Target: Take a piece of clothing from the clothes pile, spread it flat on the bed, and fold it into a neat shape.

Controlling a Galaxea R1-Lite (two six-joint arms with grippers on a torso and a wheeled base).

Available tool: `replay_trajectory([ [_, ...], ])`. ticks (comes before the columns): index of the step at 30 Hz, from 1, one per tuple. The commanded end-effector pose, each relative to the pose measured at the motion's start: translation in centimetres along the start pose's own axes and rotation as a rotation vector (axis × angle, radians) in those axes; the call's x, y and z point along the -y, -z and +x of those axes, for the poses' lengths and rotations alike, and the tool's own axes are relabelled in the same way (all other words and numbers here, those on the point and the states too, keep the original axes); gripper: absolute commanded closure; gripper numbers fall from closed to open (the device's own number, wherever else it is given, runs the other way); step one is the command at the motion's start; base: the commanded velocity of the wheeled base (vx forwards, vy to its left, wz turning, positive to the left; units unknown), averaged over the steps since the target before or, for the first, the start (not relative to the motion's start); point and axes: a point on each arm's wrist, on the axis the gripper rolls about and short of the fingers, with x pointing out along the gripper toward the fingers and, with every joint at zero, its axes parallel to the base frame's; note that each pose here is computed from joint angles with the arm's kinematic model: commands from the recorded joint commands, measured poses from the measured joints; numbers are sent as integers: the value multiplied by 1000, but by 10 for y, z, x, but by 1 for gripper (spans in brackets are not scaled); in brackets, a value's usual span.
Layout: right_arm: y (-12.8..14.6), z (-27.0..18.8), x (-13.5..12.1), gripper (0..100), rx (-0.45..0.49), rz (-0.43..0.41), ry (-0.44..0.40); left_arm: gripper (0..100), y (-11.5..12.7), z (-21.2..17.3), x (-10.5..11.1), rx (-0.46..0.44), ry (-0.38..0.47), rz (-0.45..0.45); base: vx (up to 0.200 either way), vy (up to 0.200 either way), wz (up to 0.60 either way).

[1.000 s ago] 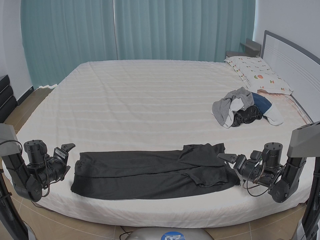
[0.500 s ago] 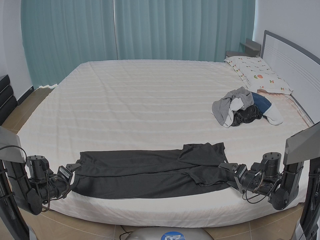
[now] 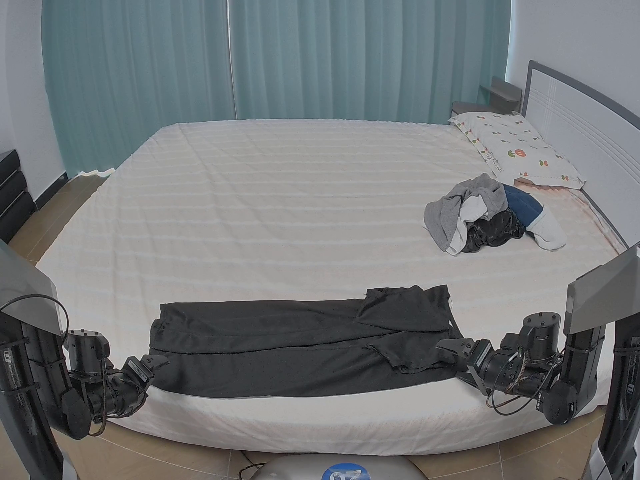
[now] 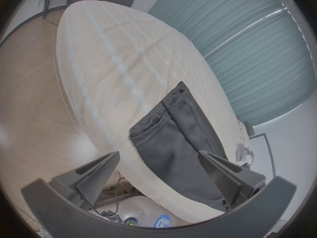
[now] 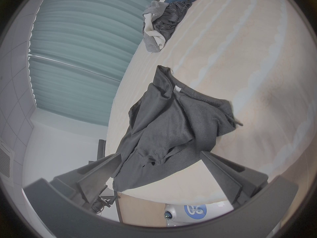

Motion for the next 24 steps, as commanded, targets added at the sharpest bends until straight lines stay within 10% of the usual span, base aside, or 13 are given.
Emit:
replay_trajectory([
  [1, 2, 2, 4, 0, -6, 1, 13, 0, 7, 12, -4, -17, -41, 15, 0, 0, 0],
  [11, 4, 5, 12, 0, -20, -24, 38, 0, -2, 35, 8, 87, -19, 44, 0, 0, 0],
  [12, 3, 6, 12, 0, -17, -25, 36, 100, -4, 33, 8, 93, -19, 35, 0, 0, 0],
  [24, -2, 2, 9, 0, 6, -25, 26, 100, -9, 32, 3, 129, -48, -2, 0, 0, 0],
])
